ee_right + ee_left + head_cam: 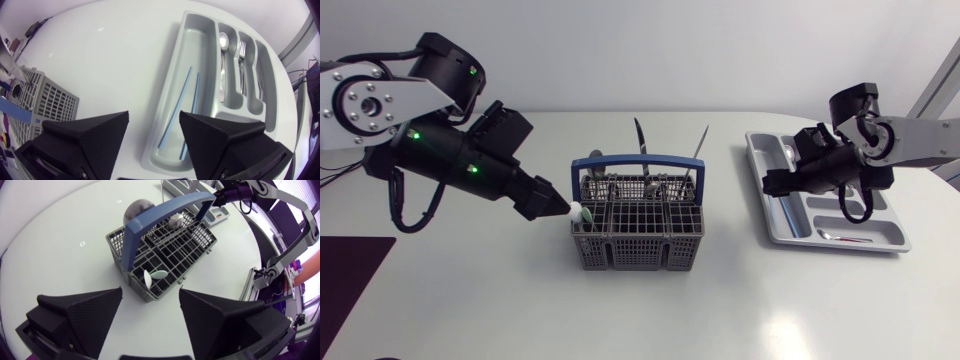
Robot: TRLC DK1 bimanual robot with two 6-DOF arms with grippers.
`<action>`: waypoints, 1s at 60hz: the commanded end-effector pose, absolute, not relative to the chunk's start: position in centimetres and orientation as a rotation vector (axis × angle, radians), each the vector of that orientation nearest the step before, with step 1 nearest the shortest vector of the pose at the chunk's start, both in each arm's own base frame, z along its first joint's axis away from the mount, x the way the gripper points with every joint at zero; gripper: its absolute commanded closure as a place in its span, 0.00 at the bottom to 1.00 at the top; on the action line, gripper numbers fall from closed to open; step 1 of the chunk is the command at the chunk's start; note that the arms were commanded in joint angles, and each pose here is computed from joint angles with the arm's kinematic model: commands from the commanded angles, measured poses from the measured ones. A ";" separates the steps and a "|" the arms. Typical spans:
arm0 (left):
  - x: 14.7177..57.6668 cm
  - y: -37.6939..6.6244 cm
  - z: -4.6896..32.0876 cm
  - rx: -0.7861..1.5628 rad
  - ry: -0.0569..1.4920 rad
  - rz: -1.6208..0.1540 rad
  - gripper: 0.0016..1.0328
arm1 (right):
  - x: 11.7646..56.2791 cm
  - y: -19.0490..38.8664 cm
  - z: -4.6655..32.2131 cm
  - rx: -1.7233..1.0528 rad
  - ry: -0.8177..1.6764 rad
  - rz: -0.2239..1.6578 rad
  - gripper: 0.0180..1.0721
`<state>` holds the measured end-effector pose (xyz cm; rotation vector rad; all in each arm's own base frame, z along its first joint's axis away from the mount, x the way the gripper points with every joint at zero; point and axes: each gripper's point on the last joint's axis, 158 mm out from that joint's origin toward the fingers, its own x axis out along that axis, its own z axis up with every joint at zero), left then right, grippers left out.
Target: Unload the cutlery basket into the drawer organizer.
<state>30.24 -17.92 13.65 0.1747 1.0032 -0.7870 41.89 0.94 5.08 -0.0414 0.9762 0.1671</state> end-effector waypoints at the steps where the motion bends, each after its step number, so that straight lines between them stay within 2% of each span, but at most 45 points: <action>1: 29.9 -17.9 12.2 0.129 1.059 -0.773 0.12 | 40.4 1.3 5.1 -0.024 0.991 0.153 0.21; 11: 31.2 -17.4 11.2 0.085 1.095 -0.732 0.26 | 39.4 1.7 5.8 -0.030 0.980 0.163 0.21; 26: 32.0 -18.0 10.9 0.069 1.102 -0.729 0.30 | 38.7 2.2 6.8 -0.040 0.954 0.174 0.21; 31: 32.2 -18.4 11.0 0.063 1.098 -0.731 0.38 | 38.4 2.6 7.1 -0.043 0.953 0.182 0.21; 40: 32.4 -19.3 11.5 0.063 1.082 -0.749 0.38 | 38.1 3.1 7.6 -0.058 0.940 0.190 0.21; 43: 32.2 -19.8 11.6 0.062 1.083 -0.758 0.42 | 37.9 3.2 7.7 -0.061 0.937 0.190 0.21; 49: 32.4 -20.2 11.5 0.064 1.079 -0.764 0.43 | 37.9 3.2 7.8 -0.066 0.932 0.189 0.21; 60: 32.6 -20.6 11.2 0.060 1.087 -0.769 0.58 | 37.7 3.2 8.2 -0.072 0.921 0.189 0.21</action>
